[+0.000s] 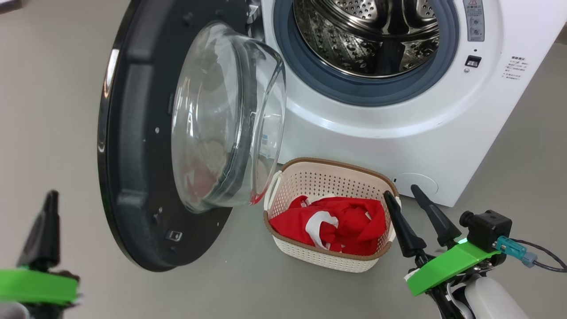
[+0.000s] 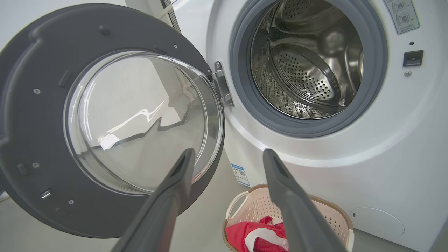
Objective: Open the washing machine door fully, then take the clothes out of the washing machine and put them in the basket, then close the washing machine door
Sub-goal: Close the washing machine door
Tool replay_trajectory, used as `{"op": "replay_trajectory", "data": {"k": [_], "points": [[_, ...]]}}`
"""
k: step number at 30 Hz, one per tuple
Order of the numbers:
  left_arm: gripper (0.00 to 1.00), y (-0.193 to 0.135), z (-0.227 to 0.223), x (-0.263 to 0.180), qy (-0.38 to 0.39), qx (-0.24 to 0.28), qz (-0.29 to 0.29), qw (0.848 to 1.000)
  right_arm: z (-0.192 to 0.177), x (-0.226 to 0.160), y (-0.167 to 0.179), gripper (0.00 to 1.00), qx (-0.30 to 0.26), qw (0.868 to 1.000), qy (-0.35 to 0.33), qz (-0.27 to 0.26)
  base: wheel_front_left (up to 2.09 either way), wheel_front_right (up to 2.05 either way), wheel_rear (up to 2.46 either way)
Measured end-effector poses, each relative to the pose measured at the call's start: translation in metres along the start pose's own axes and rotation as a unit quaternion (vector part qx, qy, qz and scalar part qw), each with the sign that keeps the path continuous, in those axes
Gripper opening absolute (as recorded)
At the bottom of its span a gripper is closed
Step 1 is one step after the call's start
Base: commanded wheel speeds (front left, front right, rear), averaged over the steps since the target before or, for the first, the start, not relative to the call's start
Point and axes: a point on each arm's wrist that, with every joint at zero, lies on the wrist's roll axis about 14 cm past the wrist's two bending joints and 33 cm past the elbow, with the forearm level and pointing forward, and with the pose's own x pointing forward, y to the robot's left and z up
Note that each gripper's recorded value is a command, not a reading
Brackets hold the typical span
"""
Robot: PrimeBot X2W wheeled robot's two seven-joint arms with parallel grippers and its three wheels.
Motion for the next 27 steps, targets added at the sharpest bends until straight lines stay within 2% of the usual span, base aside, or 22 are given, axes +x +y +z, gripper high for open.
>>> {"op": "replay_trajectory", "data": {"k": [11, 18, 27], "points": [[0.00, -0.009, 0.030, 0.040, 0.057, -0.106, -0.006, 0.993, 0.006, -0.005, -0.003, 1.00, 0.000, 1.000, -0.008, -0.009, 0.00, 0.00, 0.00], [0.00, -0.011, 0.034, 0.073, 0.102, -0.188, 0.012, 0.977, 0.000, -0.012, -0.006, 1.00, 0.007, 1.000, -0.002, -0.020, 0.00, 0.00, 0.00], [0.00, -0.026, 0.015, 0.093, 0.169, -0.242, 0.011, 0.955, 0.002, -0.020, -0.023, 1.00, 0.006, 0.999, -0.004, -0.042, 0.00, 0.00, 0.00]]}}
